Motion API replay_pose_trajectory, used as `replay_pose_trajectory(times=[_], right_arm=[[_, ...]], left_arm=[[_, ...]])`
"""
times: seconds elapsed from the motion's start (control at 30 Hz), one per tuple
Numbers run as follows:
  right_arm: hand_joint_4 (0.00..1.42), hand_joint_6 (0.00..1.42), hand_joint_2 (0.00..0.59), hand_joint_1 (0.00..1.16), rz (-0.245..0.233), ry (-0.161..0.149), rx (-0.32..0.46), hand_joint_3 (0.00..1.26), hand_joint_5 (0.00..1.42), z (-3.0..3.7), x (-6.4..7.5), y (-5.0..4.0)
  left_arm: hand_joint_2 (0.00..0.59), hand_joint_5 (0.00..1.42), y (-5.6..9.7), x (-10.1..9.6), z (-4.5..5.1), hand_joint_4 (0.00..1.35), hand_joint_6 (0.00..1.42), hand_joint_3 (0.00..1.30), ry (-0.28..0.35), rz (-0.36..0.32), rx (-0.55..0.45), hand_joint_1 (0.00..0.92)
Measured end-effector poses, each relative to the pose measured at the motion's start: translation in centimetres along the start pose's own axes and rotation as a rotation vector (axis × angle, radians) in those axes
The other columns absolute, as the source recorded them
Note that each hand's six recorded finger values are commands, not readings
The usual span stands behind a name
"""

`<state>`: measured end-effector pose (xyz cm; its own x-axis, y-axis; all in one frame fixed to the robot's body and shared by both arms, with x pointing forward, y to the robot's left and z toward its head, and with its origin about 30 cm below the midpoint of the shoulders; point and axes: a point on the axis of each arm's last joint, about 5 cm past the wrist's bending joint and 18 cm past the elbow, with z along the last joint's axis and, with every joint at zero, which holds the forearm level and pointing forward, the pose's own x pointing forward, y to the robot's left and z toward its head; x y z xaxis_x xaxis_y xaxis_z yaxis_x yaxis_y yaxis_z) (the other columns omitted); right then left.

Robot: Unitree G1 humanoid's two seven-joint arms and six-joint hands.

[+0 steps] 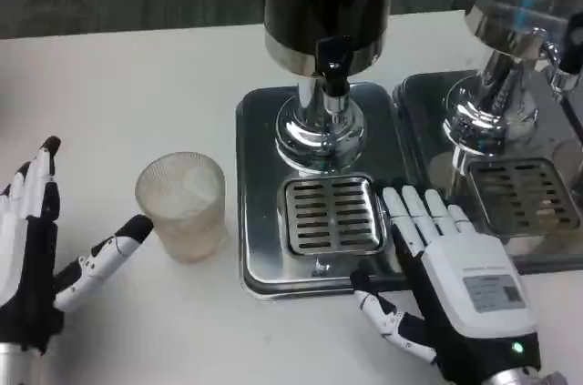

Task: Grasp the cup under the faucet to collect the drink, then remove the cup.

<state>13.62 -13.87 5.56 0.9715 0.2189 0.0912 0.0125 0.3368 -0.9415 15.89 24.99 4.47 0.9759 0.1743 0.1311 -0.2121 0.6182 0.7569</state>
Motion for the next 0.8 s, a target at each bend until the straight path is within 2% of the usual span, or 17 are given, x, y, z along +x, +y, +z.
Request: replay_pose_trajectory(times=[0.1,0.2,0.47,0.8], right_arm=[[0.0,0.06,0.424,0.21,0.002,0.002,0.003,0.01,0.0,-0.01,0.0,0.0],[0.0,0.06,0.424,0.21,0.005,0.005,0.011,0.01,0.0,-0.01,0.0,-0.01],[0.0,0.08,0.43,0.22,0.006,0.012,0.023,0.01,0.0,0.08,0.0,0.03],[0.0,0.08,0.43,0.22,-0.001,0.024,0.035,0.02,0.0,0.21,0.1,0.05]], left_arm=[[0.0,0.0,-0.7,0.4,-0.42,0.0,0.0,0.0,0.003,-0.004,-0.072,0.0],[0.0,0.0,-1.0,0.4,-0.68,0.0,0.0,0.0,-0.003,-0.017,-0.103,0.0],[0.0,0.0,-1.6,1.0,-1.02,0.0,0.0,0.0,-0.053,-0.158,-0.102,0.0],[0.0,0.0,-2.3,1.2,-1.42,0.0,0.0,0.0,-0.018,-0.202,-0.11,0.0]])
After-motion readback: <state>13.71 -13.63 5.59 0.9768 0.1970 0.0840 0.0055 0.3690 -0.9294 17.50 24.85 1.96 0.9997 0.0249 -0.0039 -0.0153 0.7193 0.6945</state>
